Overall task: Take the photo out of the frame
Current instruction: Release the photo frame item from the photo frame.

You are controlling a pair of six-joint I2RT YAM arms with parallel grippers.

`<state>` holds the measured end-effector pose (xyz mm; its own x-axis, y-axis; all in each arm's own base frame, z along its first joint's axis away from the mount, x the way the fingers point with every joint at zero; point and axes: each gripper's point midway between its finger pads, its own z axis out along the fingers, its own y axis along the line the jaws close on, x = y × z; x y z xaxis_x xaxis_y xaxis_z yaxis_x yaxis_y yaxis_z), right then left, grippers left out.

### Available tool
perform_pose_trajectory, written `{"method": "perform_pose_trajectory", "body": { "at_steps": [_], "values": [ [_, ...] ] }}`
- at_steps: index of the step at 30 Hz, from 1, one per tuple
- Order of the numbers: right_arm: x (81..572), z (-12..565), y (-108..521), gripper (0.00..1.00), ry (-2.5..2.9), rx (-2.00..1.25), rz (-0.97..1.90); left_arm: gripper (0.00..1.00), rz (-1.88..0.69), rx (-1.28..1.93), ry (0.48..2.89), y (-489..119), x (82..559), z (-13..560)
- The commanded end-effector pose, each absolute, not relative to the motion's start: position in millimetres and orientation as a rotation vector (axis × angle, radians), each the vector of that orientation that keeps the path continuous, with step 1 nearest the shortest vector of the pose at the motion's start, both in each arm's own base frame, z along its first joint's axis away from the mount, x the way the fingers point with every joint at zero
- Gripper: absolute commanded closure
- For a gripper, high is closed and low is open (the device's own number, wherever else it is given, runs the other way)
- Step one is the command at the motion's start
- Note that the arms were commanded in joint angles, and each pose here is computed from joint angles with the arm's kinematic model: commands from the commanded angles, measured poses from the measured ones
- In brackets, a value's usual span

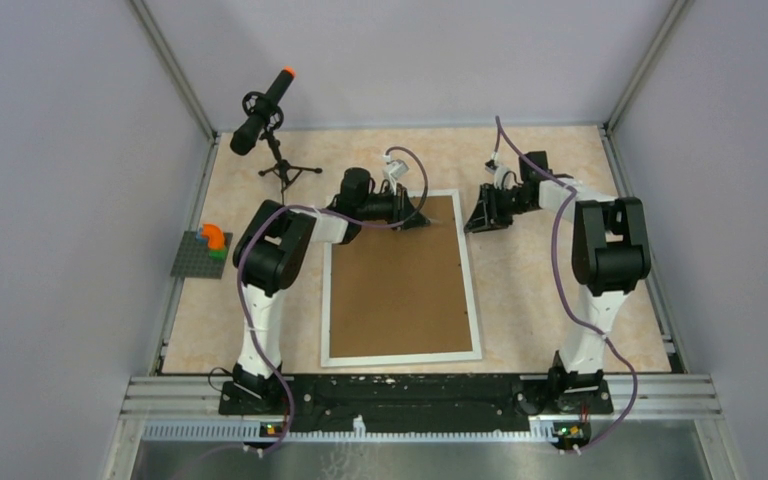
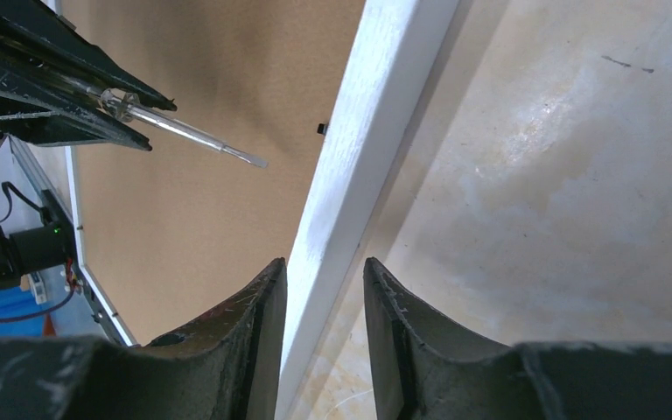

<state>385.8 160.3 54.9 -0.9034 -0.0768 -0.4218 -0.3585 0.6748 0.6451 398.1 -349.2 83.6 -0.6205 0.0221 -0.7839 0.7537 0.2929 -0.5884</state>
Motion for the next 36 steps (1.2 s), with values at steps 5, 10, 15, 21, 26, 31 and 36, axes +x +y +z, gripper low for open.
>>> {"method": "perform_pose_trajectory", "body": {
  "at_steps": [5,10,15,21,26,31,36],
  "values": [
    [397.5,45.3,164.2,0.67,2.526,-0.302,1.091,1.0,-1.307,0.743,1.813,-361.7,419.2,81.0],
    [401.6,40.0,165.0,0.72,2.532,-0.289,1.096,1.0,-1.271,0.78,1.795,-365.2,426.6,76.3],
    [406.3,39.0,166.6,0.73,2.533,-0.285,1.102,1.0,-1.204,0.886,1.736,-365.5,428.7,76.3],
    [408.2,39.9,168.3,0.73,2.531,-0.293,1.116,1.0,-1.028,1.114,1.598,-359.1,426.6,73.9],
    [411.0,41.3,170.9,0.73,2.526,-0.299,1.121,1.0,-0.987,1.195,1.543,-359.2,421.9,70.6],
    [412.3,40.1,174.3,0.72,2.534,-0.312,1.112,1.0,-0.947,1.221,1.542,-360.5,421.8,68.5],
    [412.4,38.4,178.6,0.72,2.545,-0.328,1.093,1.0,-0.871,1.232,1.542,-358.0,429.3,69.7]
  ]
}}
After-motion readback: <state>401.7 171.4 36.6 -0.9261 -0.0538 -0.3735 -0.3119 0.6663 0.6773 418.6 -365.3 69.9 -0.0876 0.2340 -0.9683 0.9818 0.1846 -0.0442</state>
